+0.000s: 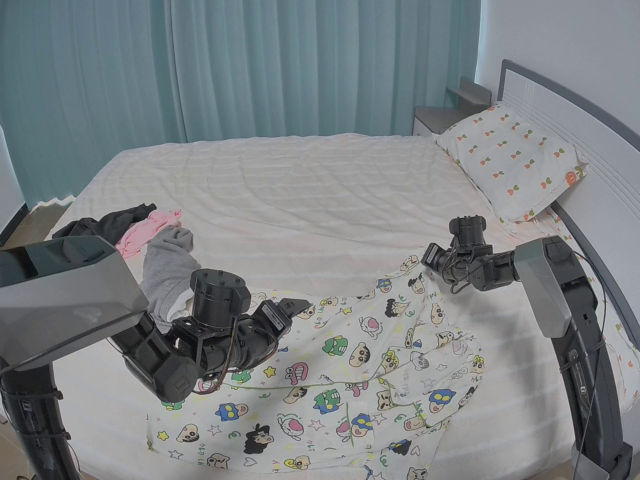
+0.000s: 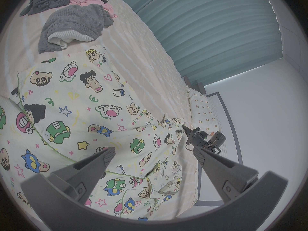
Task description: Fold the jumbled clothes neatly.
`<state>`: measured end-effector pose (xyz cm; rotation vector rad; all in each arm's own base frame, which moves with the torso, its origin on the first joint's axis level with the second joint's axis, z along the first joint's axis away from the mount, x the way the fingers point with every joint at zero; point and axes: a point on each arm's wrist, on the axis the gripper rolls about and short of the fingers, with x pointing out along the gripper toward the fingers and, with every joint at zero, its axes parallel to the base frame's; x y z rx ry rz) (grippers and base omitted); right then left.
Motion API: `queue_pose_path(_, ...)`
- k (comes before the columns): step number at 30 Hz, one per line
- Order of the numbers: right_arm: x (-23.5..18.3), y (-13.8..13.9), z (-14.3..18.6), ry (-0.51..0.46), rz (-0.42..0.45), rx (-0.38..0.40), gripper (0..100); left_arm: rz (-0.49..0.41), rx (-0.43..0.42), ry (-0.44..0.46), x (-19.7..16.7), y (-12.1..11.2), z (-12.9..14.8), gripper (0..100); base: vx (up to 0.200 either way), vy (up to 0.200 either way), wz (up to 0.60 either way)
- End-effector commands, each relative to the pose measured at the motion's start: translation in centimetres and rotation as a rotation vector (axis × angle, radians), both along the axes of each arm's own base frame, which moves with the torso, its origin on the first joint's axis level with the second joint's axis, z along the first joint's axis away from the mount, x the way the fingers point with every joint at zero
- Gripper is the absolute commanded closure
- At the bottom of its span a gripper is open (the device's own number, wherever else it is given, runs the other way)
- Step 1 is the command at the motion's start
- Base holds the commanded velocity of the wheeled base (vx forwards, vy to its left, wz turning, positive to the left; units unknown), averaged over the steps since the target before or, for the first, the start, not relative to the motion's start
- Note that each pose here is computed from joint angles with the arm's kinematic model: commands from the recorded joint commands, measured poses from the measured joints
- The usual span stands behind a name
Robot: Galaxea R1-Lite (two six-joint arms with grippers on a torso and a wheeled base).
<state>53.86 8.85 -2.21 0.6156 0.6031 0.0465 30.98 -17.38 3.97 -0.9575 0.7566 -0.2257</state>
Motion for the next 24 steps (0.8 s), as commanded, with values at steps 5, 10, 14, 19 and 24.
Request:
queue_pose_path(5,0.0,0.0,-0.3,0.003,-0.001,-0.001,100,0.000,0.000,0.002,0.0,0.0,-0.1,0,0.000,0.000,0.00)
queue_pose_path(10,0.1,-0.7,0.9,-0.015,-0.015,-0.001,0,0.000,0.002,0.004,-0.1,0.0,-0.1,0,0.000,0.000,0.00)
queue_pose_path(14,-0.2,-1.5,4.8,-0.082,-0.024,0.002,0,0.000,0.008,0.015,-0.3,0.2,-0.4,0,0.000,0.000,0.00)
queue_pose_path(19,-5.0,-2.2,6.0,-0.008,-0.002,0.005,0,-0.004,0.017,0.030,-1.1,0.5,-0.3,0,0.000,0.000,0.00)
queue_pose_path(24,-10.7,-2.4,5.6,-0.031,0.066,-0.008,0,-0.016,0.013,0.030,-2.1,0.6,0.3,0,0.000,0.000,0.00)
